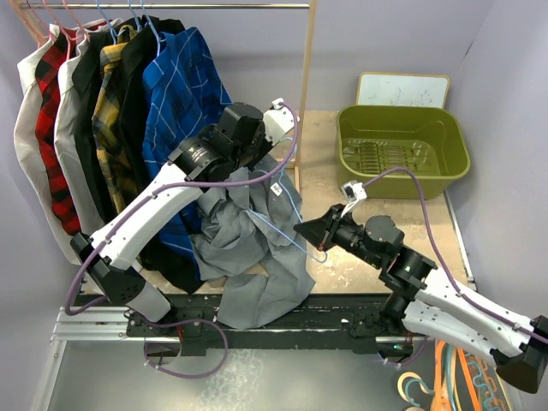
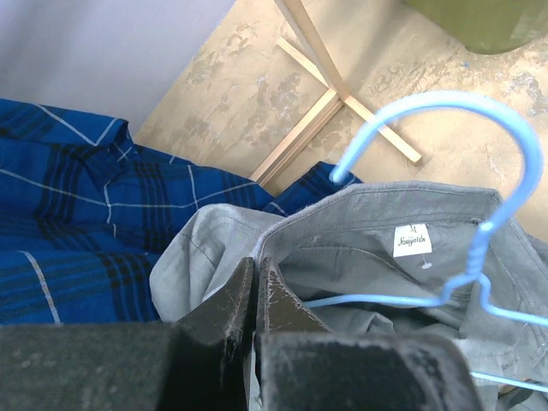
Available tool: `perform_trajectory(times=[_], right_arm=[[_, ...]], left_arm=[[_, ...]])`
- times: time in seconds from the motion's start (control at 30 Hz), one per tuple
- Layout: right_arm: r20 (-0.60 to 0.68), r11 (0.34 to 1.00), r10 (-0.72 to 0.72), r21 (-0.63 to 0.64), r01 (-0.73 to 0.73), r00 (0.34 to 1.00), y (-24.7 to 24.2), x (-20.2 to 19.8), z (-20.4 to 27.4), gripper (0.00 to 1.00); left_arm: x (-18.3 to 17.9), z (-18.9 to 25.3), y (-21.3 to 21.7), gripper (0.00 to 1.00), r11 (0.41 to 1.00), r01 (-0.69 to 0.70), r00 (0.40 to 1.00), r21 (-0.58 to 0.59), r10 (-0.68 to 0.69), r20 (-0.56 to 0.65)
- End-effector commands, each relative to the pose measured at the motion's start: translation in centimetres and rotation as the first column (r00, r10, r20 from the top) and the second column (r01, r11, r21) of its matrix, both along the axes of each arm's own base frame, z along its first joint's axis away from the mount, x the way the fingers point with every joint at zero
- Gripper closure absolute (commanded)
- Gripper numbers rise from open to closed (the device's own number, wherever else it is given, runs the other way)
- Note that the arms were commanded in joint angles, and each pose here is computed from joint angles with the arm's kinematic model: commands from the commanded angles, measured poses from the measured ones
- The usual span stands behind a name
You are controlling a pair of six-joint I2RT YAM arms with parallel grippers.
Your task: Place the shirt on the hanger
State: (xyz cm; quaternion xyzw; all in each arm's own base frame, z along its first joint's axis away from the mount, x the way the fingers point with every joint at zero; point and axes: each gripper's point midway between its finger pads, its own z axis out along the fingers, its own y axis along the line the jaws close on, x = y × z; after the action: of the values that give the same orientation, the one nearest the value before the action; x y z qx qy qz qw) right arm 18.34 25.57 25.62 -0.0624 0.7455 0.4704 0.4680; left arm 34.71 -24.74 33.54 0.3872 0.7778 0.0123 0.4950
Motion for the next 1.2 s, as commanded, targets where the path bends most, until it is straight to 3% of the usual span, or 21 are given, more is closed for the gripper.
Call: perform_trajectory(times=[0.0,0.27,0.63,0.87,1.17], right_arm=[[0.008,0.994,-0.089,0.057,0.088,0.996,-1.0,0.2,0.8,1.0],[0.119,0.957,-0.229,0.209,0.201,0.966,-3.6,1.1,5.4,1.0],[0.215,0.952,-0.181,0.285,0.115,0.96,-0.1,2.3,7.6,1.0],[0.216,0.954,-0.151,0.287,0.085,0.965,2.8,3.5,6.6,1.0],[0.212,0.929,-0.308,0.28,0.244,0.928,0.8,5.8,6.0,1.0]], left_arm=[[0.0,2.9,-0.2,1.0,0.995,0.009,0.998,-0.096,-0.003,0.061],[-1.6,2.4,0.7,1.0,0.994,0.042,0.999,-0.104,-0.041,0.012],[-4.9,3.6,-1.9,1.0,0.948,0.198,0.967,-0.248,-0.231,-0.111],[-5.9,5.9,-2.5,1.0,0.921,0.254,0.952,-0.294,-0.292,-0.092],[-7.9,1.9,-1.5,1.0,0.913,0.329,0.91,-0.243,-0.375,-0.176]])
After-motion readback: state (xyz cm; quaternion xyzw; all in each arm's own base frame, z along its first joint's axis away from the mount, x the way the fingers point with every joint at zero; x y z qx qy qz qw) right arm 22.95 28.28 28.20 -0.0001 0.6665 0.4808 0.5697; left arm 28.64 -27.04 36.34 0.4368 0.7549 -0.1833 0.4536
